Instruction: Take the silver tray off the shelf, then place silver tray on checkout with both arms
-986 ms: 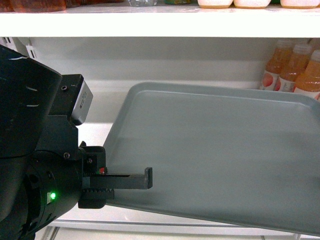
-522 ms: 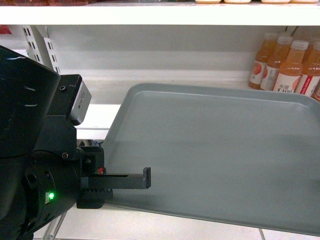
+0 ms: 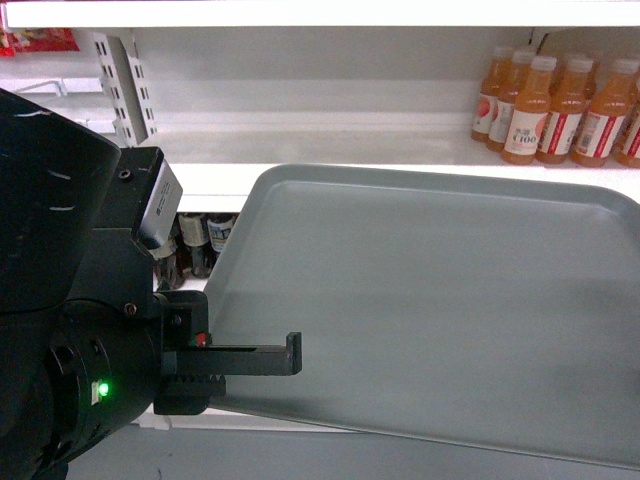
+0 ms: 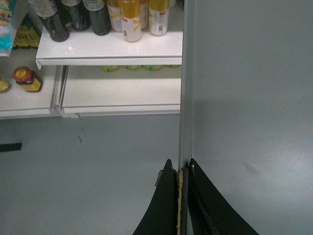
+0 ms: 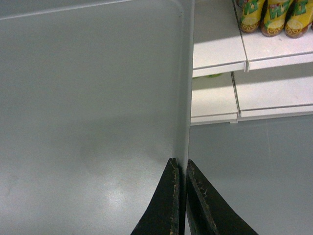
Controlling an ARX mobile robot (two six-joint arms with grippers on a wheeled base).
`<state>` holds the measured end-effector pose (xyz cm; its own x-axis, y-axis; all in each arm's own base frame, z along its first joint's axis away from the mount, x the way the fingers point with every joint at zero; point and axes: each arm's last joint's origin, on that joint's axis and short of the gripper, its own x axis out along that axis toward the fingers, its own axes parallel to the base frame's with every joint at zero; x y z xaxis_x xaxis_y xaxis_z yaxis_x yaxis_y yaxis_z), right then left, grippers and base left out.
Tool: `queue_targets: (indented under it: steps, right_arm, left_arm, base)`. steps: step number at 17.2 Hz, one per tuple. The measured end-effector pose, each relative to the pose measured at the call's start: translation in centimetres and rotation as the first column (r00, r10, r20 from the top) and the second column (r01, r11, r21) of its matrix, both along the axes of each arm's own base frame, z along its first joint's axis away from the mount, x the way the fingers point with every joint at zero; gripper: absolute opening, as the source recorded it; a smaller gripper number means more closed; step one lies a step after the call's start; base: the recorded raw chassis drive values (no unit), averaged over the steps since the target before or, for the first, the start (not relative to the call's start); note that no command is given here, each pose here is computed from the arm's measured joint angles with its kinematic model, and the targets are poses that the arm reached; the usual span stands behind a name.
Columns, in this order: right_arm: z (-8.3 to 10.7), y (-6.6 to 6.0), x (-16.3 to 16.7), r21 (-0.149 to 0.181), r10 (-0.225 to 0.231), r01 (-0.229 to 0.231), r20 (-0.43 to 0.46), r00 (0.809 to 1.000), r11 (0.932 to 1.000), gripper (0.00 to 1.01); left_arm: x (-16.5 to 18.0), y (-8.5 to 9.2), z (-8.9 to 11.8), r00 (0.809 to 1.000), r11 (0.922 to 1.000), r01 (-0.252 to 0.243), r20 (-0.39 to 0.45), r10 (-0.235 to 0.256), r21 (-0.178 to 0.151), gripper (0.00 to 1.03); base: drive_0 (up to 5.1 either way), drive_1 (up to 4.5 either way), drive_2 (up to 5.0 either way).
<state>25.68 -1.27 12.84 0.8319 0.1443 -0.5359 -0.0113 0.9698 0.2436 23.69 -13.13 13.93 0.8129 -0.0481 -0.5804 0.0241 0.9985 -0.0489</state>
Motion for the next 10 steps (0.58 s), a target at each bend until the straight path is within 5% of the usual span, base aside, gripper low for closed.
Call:
queue_targets:
  steps: [10]
  right_arm:
    - [0.0, -0.02, 0.0, 0.0, -0.001, 0.001, 0.0, 1.0, 1.0, 0.03]
  left_arm:
    - [0.0, -0.05, 0.03, 1.0, 1.0, 0.002, 0.004, -0.002, -0.003, 0.03]
  base:
    - [0.0, 0.0, 0.0]
